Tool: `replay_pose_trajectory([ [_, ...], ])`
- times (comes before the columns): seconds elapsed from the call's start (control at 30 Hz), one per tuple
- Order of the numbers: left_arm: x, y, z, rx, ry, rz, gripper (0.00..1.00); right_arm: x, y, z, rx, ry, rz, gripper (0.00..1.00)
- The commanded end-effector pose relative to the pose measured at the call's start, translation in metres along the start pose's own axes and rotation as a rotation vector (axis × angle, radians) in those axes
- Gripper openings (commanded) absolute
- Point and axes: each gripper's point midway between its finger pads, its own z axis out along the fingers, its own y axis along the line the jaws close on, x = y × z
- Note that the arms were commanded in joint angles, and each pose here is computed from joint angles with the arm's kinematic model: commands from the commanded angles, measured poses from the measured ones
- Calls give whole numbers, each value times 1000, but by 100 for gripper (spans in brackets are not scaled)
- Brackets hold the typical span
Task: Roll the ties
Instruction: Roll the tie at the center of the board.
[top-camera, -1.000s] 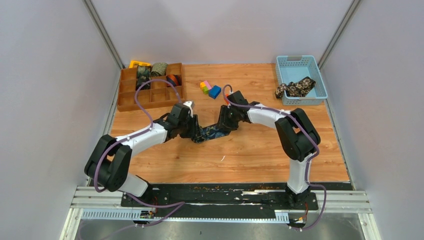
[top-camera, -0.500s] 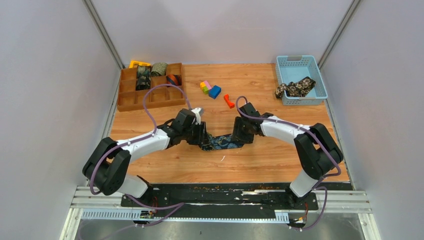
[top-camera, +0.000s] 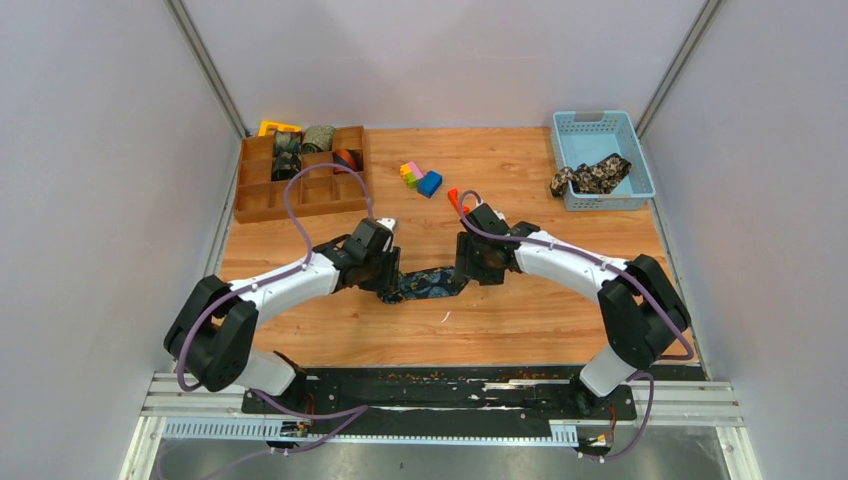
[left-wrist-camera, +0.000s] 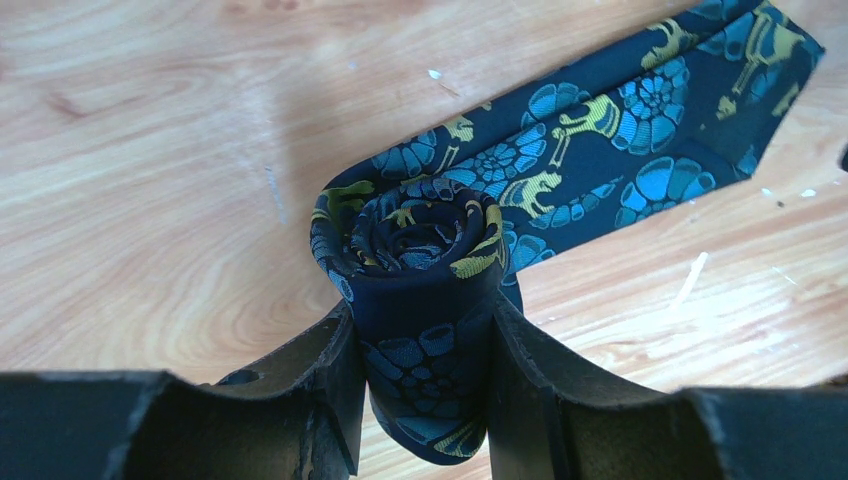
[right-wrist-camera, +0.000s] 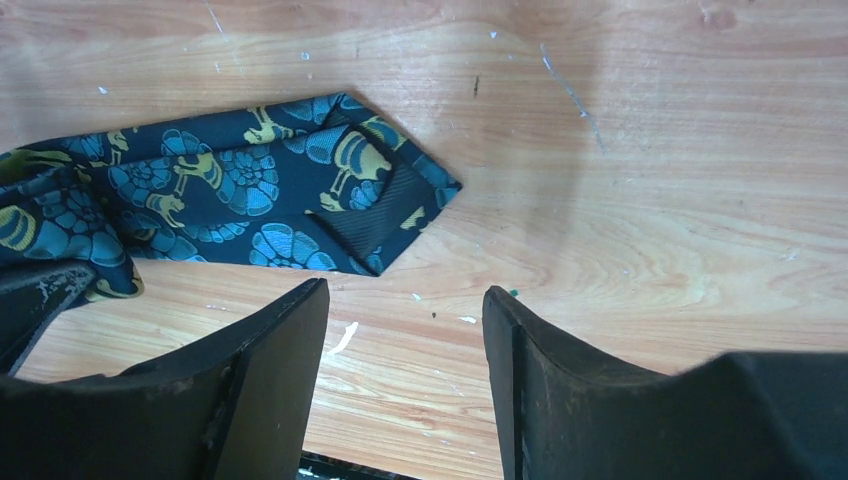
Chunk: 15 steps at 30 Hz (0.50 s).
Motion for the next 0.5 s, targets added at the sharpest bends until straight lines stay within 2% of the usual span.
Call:
replay_pose_trajectory([
  [0.0,-20,15,-9,-121,-13,65,31,-21,12,-17,-27,-71,-24,59],
  [0.47,-38,64,-13,-490,82,202,31,-20,8,-22,-34,-83,-64,59],
])
